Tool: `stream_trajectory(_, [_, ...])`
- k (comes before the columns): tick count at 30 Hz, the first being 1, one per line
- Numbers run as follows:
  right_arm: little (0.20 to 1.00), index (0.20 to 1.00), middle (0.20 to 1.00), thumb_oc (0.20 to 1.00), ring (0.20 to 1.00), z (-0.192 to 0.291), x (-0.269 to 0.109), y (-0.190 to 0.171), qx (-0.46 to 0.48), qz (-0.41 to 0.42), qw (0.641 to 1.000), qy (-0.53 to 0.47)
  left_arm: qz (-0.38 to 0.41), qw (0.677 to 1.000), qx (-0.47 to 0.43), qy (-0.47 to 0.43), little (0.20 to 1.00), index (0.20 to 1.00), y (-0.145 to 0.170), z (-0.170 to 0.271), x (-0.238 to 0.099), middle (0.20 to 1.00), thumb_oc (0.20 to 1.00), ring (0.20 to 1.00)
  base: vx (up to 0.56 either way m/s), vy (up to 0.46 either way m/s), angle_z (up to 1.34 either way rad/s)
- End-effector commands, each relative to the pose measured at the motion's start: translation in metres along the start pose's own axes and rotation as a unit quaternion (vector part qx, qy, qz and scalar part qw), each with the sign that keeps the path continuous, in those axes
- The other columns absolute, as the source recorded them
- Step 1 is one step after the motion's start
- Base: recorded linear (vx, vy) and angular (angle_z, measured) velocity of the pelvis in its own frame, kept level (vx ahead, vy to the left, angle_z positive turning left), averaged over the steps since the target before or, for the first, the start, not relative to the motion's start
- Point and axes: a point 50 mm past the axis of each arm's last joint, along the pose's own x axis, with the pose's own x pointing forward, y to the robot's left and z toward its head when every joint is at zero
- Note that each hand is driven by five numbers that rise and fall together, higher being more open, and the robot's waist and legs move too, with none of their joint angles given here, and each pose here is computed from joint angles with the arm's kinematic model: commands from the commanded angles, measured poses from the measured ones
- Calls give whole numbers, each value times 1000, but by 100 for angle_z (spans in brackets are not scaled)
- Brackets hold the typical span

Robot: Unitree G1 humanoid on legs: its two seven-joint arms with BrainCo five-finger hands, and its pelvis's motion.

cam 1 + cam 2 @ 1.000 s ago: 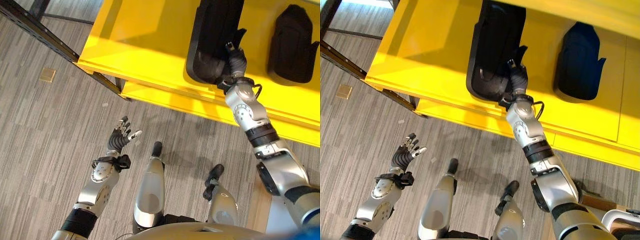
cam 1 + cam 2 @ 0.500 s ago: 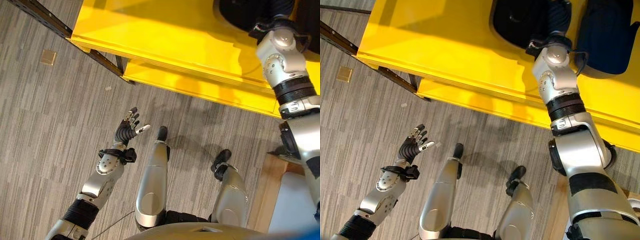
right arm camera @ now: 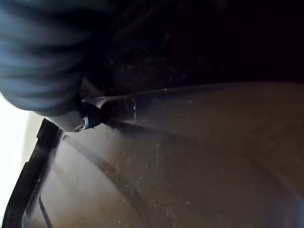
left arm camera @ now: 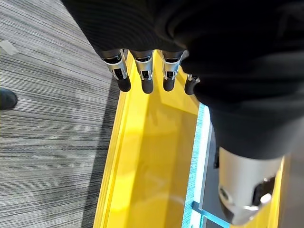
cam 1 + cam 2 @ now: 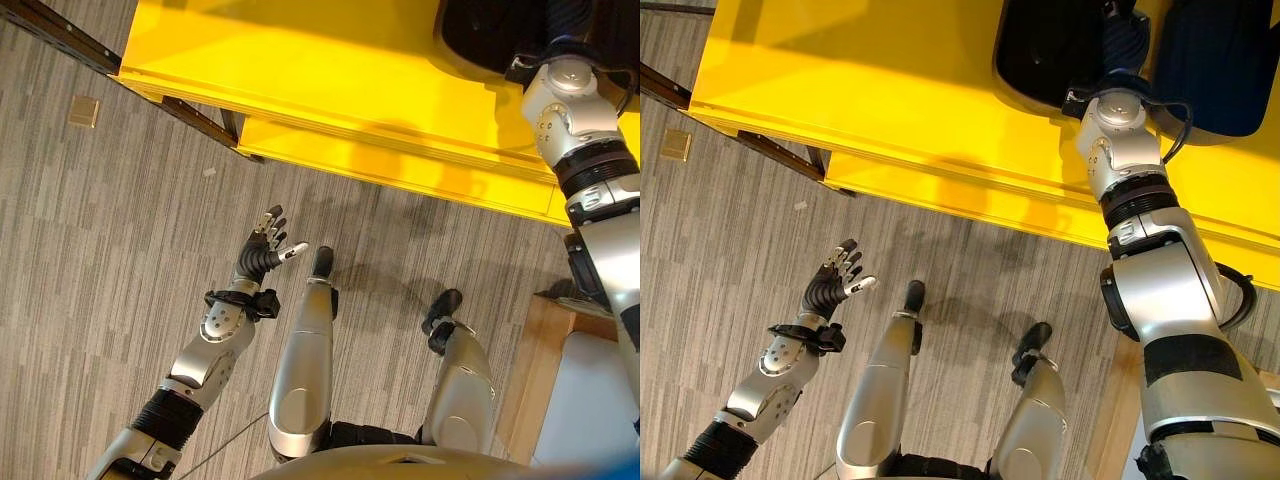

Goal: Move parts from the plastic box to the shelf.

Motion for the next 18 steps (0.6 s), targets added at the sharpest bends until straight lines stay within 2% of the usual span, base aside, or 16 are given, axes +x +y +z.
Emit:
stream_trajectory(1, [200,200,200,200,200,76,8,3,9,2,993,-114,-11,998,-3,-57,1000,1000,-3,22,-2,1000,1000,1000,0,0,0])
stream_trajectory(18, [200,200,200,200,200,74,11,2,17,-14,995,-95,-3,998,-3,-66,1000,1000,-3,25,0,1000,1000,1000,0,0,0])
